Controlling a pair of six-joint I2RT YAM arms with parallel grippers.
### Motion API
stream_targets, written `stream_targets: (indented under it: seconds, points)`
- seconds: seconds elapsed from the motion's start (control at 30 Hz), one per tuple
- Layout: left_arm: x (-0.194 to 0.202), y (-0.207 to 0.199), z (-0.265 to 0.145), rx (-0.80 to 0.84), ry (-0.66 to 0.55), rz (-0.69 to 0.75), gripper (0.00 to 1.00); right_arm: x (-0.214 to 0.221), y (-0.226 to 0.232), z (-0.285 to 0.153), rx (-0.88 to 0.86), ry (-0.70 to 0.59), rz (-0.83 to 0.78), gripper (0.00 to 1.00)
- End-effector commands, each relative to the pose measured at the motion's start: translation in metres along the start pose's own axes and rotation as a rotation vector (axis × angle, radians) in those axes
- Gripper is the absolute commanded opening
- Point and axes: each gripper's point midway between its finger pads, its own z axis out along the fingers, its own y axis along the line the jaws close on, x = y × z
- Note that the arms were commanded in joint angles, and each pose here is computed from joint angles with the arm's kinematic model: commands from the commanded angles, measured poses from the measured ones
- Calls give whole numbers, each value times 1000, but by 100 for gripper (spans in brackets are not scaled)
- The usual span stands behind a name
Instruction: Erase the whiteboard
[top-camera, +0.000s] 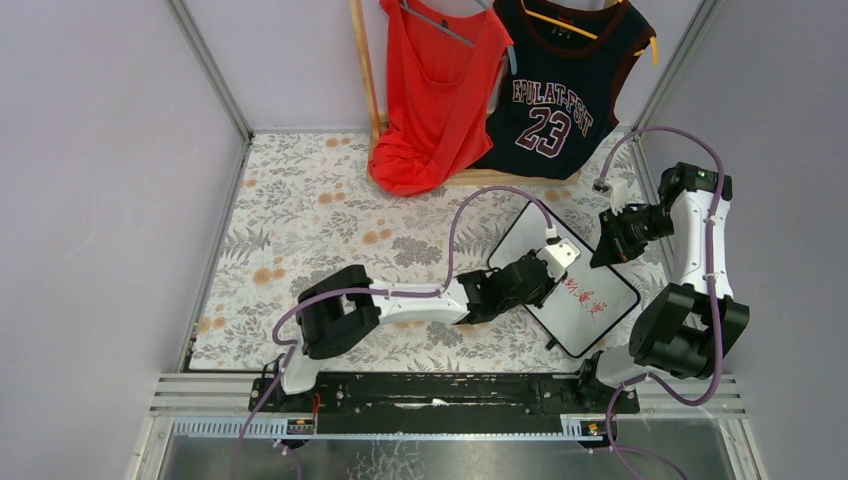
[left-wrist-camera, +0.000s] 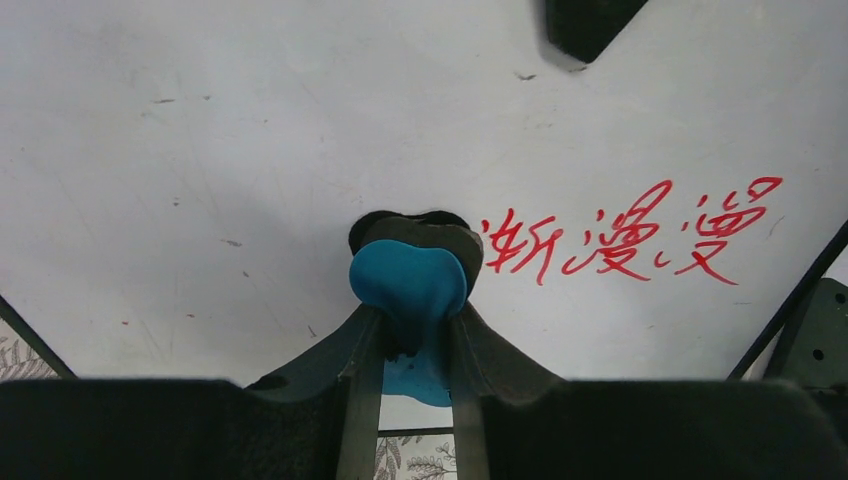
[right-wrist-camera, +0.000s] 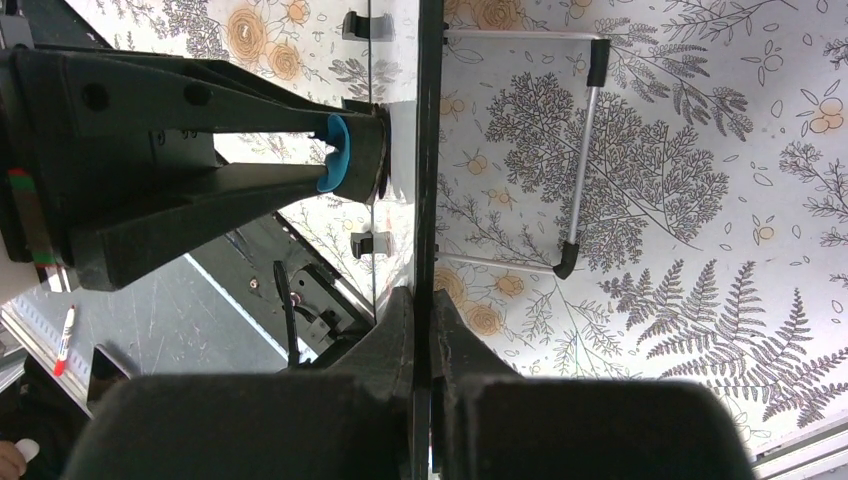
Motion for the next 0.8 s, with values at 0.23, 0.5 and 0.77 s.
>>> stream_targets:
  seconds: [0.23,0.5,0.77]
  points:
    - [10,124,-9,-235,31,-26,0,20,9,9,-49,105,-34,0]
    - [-1,130,-1,-209,31,-31,0,19,10,10,-57,102,-35,0]
    - [2,76,11,-110,26,-36,0,21,11,9,-49,110,-46,0]
